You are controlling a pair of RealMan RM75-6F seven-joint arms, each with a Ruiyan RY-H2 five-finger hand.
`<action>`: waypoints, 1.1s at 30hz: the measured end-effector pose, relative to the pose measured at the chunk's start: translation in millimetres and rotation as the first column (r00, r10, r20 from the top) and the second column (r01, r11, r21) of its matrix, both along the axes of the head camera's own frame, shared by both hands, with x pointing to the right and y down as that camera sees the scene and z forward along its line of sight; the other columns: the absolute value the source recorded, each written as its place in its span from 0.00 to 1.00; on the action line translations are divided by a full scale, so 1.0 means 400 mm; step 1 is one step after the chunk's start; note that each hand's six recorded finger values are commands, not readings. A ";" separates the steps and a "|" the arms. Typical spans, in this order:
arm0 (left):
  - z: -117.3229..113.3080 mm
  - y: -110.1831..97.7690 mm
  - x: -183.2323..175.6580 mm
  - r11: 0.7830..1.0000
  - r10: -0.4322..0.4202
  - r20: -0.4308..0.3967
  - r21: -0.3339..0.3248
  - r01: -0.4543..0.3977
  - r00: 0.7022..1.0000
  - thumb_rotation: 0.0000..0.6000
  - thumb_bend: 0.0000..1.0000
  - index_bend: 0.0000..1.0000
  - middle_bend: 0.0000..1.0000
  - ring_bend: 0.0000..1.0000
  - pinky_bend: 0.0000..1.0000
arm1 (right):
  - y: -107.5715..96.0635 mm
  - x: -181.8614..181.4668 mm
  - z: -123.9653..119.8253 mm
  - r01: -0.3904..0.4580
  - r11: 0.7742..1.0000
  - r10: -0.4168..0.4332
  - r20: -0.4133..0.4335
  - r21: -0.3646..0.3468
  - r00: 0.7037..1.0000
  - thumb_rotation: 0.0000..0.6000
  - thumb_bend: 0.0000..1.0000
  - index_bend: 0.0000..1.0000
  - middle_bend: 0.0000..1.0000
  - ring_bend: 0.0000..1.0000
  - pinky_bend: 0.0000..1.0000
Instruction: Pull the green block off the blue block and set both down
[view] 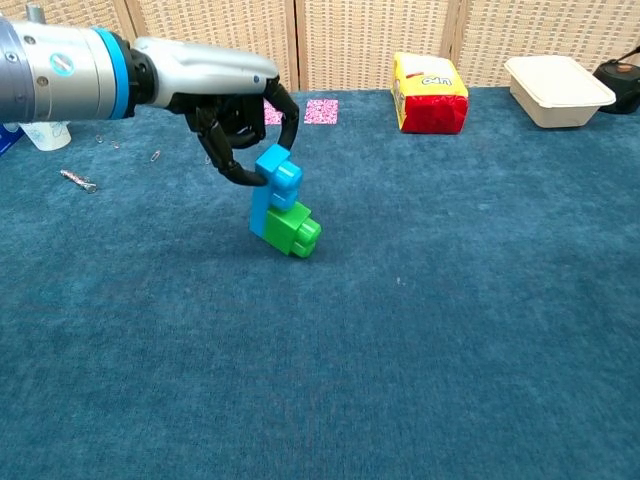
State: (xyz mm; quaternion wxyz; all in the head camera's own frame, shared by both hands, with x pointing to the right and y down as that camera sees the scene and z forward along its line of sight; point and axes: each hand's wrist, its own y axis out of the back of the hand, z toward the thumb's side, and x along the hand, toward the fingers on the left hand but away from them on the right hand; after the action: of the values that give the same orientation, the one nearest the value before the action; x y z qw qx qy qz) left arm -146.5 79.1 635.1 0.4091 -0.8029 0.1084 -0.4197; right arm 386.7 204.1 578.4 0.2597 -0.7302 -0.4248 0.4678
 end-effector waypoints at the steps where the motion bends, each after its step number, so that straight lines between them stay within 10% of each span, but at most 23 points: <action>1: -0.004 -0.004 0.001 1.000 -0.005 -0.004 -0.001 0.005 1.000 0.92 0.51 0.76 0.89 0.83 0.83 | -0.001 -0.002 0.000 -0.002 1.000 0.002 0.010 -0.002 1.000 1.00 0.31 0.45 0.45 0.54 0.53; 19: -0.086 -0.082 0.042 0.993 -0.116 -0.098 -0.047 0.111 0.988 0.92 0.51 0.77 0.89 0.83 0.83 | -0.004 -0.050 0.031 -0.029 0.994 0.051 0.219 -0.103 0.974 1.00 0.22 0.37 0.45 0.54 0.53; 33: -0.137 -0.097 0.117 0.965 -0.235 -0.196 -0.168 0.204 0.952 0.90 0.51 0.77 0.89 0.83 0.83 | -0.017 -0.125 0.084 -0.060 0.957 0.179 0.414 -0.285 0.893 1.00 0.20 0.29 0.38 0.43 0.45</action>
State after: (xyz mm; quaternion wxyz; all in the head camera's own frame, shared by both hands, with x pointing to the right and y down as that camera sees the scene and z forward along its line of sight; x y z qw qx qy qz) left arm -99.7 40.1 580.5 0.2859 -0.8542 0.2097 -0.3803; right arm 336.8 197.2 611.9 0.0289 -0.8164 -0.4501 0.3606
